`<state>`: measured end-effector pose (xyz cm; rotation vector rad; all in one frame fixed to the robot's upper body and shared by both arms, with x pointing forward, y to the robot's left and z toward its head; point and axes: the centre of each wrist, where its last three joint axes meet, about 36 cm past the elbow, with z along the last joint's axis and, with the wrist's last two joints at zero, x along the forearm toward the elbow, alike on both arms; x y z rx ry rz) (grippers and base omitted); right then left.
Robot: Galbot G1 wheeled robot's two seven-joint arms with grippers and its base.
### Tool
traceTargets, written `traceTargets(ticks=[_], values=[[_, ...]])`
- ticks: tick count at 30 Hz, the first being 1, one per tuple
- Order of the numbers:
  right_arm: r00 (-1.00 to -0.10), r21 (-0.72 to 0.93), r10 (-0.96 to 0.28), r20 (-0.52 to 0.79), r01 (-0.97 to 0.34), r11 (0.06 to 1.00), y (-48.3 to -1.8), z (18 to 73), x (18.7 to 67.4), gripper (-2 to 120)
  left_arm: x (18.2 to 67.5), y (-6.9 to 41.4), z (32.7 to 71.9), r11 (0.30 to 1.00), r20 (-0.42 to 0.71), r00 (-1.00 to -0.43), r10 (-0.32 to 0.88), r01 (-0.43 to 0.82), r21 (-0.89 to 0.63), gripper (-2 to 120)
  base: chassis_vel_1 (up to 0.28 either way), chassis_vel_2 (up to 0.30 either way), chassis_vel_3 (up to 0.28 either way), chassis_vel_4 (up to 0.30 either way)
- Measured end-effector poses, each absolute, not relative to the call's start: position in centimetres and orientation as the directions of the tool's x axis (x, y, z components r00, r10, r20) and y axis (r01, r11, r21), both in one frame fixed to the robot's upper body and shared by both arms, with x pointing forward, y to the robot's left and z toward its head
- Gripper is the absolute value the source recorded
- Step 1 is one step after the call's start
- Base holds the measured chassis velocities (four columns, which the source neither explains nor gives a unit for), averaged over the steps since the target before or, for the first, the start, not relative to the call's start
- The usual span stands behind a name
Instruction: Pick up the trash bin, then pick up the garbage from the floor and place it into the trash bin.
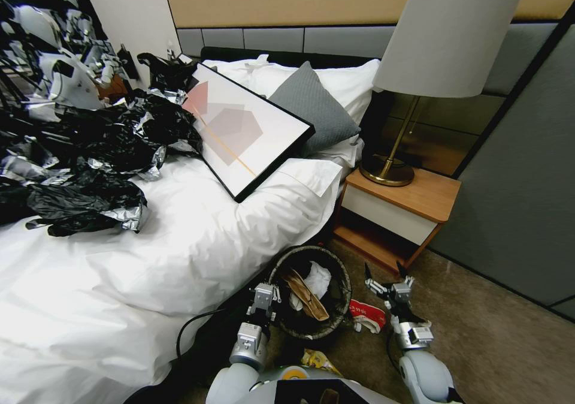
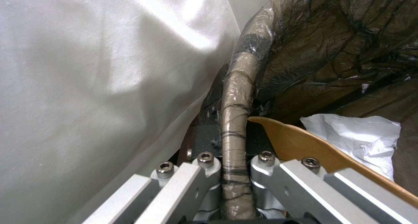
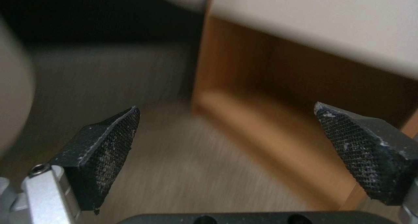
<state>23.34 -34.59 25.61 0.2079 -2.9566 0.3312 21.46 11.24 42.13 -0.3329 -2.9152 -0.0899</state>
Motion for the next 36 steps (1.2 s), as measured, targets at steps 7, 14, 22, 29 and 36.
traceTargets(ticks=[7, 14, 22, 29, 36], values=[[-0.918, -0.258, -0.208, 0.336, -0.302, 0.918, -38.3, 22.1, 22.4, 100, 21.5, 11.0, 42.1, 0.97, 0.206, -0.952, 0.227, 0.239, 0.036, 1, 0.0, 0.0, 0.0, 0.0], [-0.87, -0.248, -0.274, 0.409, -0.395, 0.885, -39.4, 20.5, 21.8, 100, 21.5, 11.1, 42.2, 0.97, 0.204, -0.952, 0.227, 0.24, 0.038, 1, 0.0, 0.0, 0.0, 0.0], [-0.802, -0.255, -0.359, 0.478, -0.517, 0.817, -41.4, 21.1, 22.6, 100, 21.5, 11.1, 42.2, 0.97, 0.205, -0.952, 0.228, 0.24, 0.04, 1, 0.0, 0.0, 0.0, 0.0], [-0.741, -0.273, -0.407, 0.534, -0.607, 0.747, -43.5, 21.5, 24.4, 100, 21.4, 11.1, 42.2, 0.97, 0.205, -0.952, 0.227, 0.24, 0.041, 1, 0.0, 0.0, 0.0, 0.0], [-0.7, -0.317, -0.402, 0.59, -0.658, 0.683, -44.3, 21.5, 26.5, 100, 21.4, 11.1, 42.2, 0.97, 0.205, -0.952, 0.227, 0.24, 0.042, 1, 0.0, 0.0, 0.0, 0.0]])
